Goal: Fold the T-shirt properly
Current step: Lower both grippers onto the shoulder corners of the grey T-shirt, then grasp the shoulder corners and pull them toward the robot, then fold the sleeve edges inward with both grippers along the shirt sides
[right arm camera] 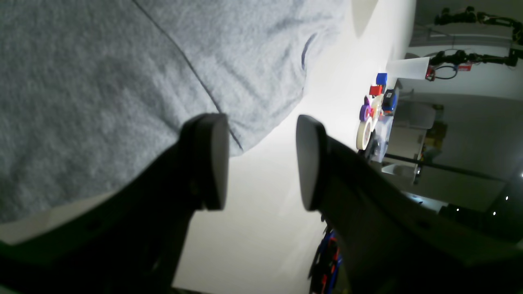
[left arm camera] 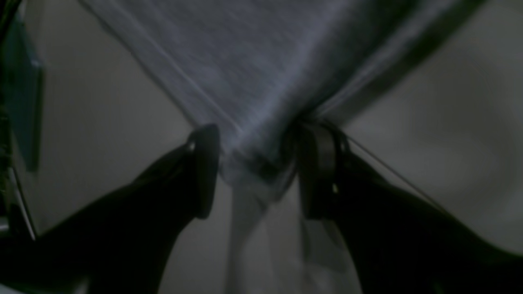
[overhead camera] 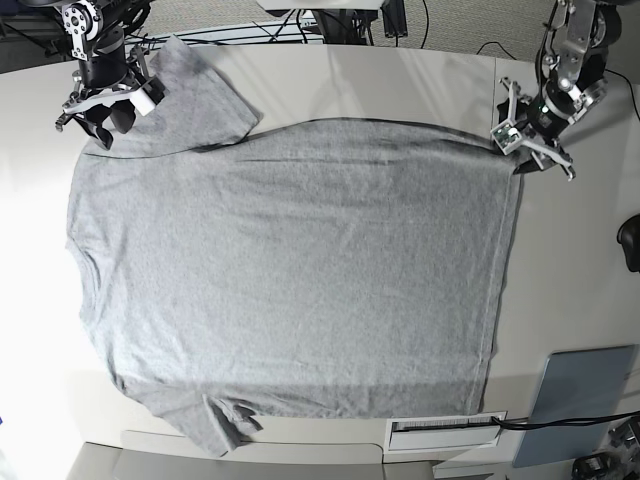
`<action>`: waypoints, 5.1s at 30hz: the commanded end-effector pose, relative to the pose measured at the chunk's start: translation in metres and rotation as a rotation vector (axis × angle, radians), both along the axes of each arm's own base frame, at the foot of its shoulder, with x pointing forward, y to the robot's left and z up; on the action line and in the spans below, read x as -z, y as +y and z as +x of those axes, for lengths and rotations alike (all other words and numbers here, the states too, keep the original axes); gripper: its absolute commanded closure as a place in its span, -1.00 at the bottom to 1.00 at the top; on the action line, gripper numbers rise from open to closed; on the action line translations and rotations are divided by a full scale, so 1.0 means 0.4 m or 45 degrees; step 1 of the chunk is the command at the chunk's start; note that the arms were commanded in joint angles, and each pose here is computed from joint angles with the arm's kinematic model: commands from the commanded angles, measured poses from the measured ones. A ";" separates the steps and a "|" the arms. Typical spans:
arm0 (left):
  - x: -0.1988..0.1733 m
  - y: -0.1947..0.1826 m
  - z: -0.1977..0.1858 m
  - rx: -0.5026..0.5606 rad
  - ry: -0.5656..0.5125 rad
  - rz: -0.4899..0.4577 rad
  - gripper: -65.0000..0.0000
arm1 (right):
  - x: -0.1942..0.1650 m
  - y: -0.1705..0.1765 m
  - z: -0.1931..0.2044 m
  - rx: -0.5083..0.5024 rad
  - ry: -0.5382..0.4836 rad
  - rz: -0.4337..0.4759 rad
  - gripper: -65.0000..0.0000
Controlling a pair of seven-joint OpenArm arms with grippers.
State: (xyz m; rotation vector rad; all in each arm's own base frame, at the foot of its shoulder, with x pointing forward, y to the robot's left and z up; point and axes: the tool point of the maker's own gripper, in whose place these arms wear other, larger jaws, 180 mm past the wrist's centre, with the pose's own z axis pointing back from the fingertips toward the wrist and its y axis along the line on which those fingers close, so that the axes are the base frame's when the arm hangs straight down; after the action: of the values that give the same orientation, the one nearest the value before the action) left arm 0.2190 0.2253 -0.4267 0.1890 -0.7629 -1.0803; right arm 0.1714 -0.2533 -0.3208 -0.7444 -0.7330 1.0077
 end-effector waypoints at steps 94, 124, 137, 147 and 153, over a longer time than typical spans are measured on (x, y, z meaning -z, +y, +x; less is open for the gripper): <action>0.073 0.034 -0.067 -0.112 0.240 0.010 1.00 | 0.171 0.045 -0.015 -0.383 0.416 -0.238 1.00; -0.007 0.036 -0.309 -0.222 0.445 -0.149 1.00 | 0.097 0.054 -0.319 -0.432 0.525 -0.254 1.00; -0.088 0.069 -0.164 -0.321 0.176 -0.119 1.00 | 0.014 0.021 -0.112 -0.326 0.146 -0.296 1.00; -0.112 0.081 -0.060 -0.351 0.060 -0.152 1.00 | -0.034 0.048 0.070 -0.327 -0.008 -0.146 1.00; -0.124 0.094 0.004 -0.406 0.006 -0.225 1.00 | -0.051 0.051 0.149 -0.345 -0.078 -0.086 1.00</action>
State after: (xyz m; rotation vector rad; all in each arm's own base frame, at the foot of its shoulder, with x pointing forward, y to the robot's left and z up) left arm 0.2134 0.2586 -0.3866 0.1287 -0.7606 -0.7046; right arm 0.2240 -0.2327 -0.3115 -0.7195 -0.8364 1.2631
